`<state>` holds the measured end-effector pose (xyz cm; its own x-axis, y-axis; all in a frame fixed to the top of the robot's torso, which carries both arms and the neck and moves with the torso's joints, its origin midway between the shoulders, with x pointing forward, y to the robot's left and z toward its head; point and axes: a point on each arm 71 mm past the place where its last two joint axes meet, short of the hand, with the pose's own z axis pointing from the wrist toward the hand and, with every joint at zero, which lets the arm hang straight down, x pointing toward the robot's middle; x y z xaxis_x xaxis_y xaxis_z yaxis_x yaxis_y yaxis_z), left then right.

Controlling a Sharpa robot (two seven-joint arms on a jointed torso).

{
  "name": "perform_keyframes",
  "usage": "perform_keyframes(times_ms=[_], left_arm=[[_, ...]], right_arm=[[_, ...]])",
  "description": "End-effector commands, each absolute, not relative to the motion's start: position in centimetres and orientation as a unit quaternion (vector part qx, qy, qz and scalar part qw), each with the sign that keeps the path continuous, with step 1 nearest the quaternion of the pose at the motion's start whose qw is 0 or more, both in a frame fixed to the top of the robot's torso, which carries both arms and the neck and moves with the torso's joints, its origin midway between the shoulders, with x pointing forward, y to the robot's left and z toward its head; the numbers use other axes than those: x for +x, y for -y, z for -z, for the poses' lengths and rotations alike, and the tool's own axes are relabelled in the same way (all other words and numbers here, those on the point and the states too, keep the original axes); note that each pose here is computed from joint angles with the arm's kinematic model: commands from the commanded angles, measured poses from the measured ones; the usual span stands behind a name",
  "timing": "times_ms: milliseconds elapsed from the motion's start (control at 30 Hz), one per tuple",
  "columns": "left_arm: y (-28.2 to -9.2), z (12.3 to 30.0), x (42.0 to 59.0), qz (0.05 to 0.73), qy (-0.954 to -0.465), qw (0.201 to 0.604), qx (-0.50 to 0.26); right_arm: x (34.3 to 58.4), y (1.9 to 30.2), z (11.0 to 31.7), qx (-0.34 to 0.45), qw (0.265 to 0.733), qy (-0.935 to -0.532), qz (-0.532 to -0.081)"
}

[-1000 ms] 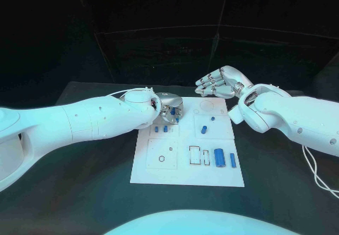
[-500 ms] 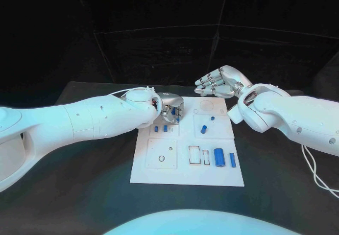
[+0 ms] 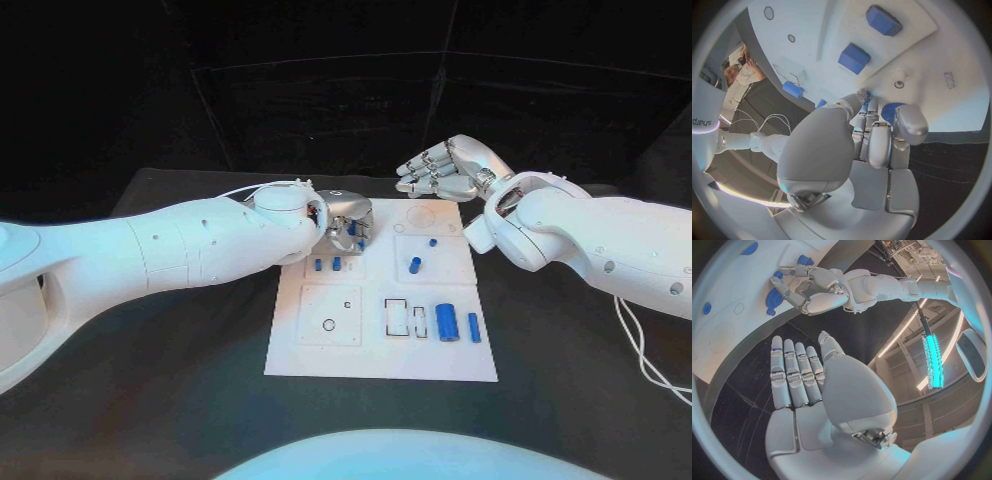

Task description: Assemble the parts on the task board

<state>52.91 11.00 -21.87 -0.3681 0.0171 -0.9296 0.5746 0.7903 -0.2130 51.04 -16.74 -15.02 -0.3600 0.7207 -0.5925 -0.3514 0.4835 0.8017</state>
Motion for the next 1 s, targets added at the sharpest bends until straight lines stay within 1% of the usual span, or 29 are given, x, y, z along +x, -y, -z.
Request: perform_keyframes(times_ms=[33, 333, 467, 767, 1000], left_arm=[[-11.2, 21.7, 52.7, 0.273, -0.773, 0.542, 0.188], [-11.6, 20.4, 52.4, 0.297, -0.755, 0.558, 0.175], [-12.2, 19.8, 52.2, 0.303, -0.752, 0.562, 0.165], [-14.6, 19.4, 51.9, 0.299, -0.755, 0.566, 0.142], [-16.4, 19.6, 51.8, 0.287, -0.770, 0.555, 0.126]], right_arm=[[51.0, 16.7, 14.9, 0.137, 0.547, -0.663, -0.492], [51.1, 16.8, 14.9, 0.137, 0.548, -0.663, -0.492], [51.1, 16.9, 14.9, 0.138, 0.548, -0.663, -0.491], [51.2, 17.0, 14.9, 0.138, 0.549, -0.663, -0.490], [51.2, 17.1, 14.9, 0.138, 0.549, -0.664, -0.489]])
